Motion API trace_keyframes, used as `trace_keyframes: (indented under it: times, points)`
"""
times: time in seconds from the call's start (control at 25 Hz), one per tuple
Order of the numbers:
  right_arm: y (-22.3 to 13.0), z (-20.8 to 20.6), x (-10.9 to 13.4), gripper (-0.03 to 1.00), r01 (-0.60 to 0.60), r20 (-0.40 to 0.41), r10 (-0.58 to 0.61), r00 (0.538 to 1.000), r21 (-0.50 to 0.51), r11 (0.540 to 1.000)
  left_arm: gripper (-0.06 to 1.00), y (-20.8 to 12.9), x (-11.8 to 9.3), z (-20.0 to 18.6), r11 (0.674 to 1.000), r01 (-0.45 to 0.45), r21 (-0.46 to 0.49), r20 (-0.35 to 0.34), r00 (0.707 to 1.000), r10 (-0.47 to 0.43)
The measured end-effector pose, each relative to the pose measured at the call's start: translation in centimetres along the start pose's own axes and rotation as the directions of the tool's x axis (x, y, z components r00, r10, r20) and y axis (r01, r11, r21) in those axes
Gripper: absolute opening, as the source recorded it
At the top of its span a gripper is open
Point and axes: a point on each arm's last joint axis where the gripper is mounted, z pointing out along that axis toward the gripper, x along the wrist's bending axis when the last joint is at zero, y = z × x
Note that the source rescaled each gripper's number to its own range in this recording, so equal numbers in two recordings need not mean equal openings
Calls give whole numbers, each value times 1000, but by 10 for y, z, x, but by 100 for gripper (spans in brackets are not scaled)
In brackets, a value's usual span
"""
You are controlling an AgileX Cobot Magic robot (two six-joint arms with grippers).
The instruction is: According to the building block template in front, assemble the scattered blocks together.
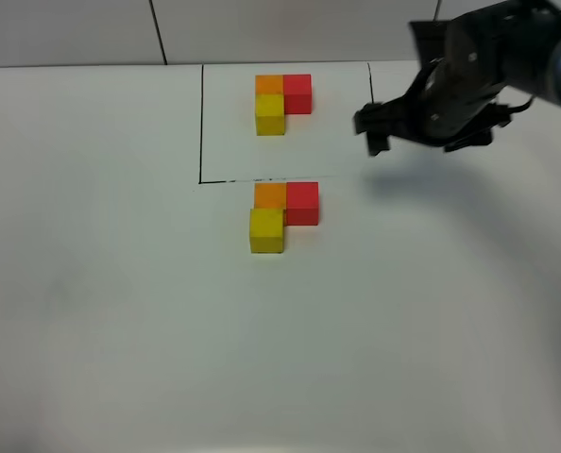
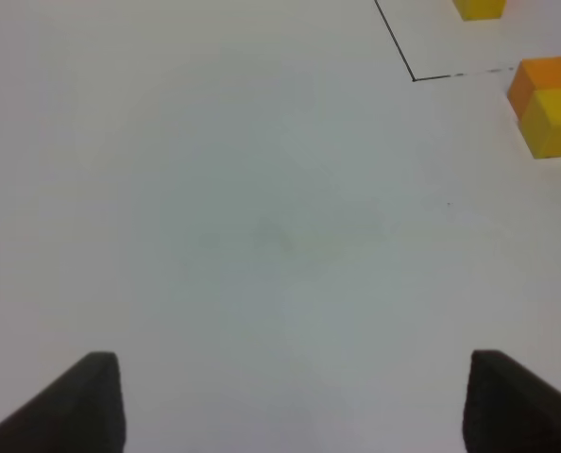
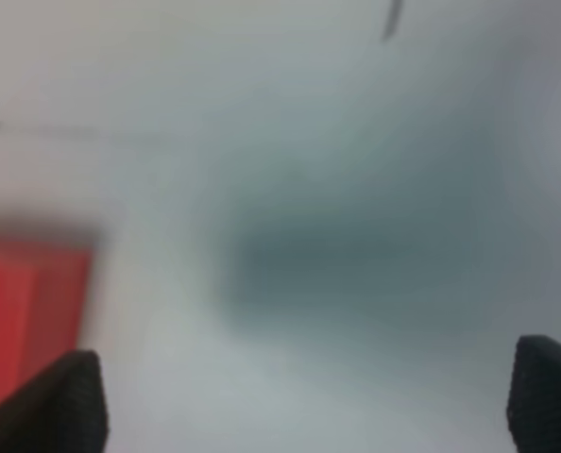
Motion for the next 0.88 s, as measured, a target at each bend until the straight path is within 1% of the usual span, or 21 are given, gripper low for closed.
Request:
trace_keyframes:
  times: [0.08, 0.16, 0.2, 0.32, 0.44, 0.56, 0.76, 0.88]
  points:
    - [15, -15, -33, 78, -36, 23, 38, 999, -77, 996, 63, 0, 0, 0, 1000, 0, 0, 0, 1000, 0]
    - [26, -35, -58, 78, -43, 48, 51, 998, -145, 989, 63, 0, 0, 0, 1000, 0, 0, 0, 1000, 0]
    - [30, -48, -69, 78, -40, 63, 52, 997, -175, 984, 63, 0, 0, 0, 1000, 0, 0, 0, 1000, 0]
    - [35, -86, -90, 78, -16, 106, 42, 993, -241, 970, 63, 0, 0, 0, 1000, 0, 0, 0, 1000, 0]
    - [32, -121, -96, 78, 13, 126, 25, 992, -290, 957, 63, 0, 0, 0, 1000, 0, 0, 0, 1000, 0]
    - [20, -149, -94, 78, 31, 124, 13, 992, -351, 936, 63, 0, 0, 0, 1000, 0, 0, 0, 1000, 0]
    - [-20, -181, -99, 78, 32, 125, 22, 992, -420, 907, 63, 0, 0, 0, 1000, 0, 0, 0, 1000, 0]
    - [-49, -210, -101, 77, 21, 125, 42, 991, -463, 886, 63, 0, 0, 0, 1000, 0, 0, 0, 1000, 0]
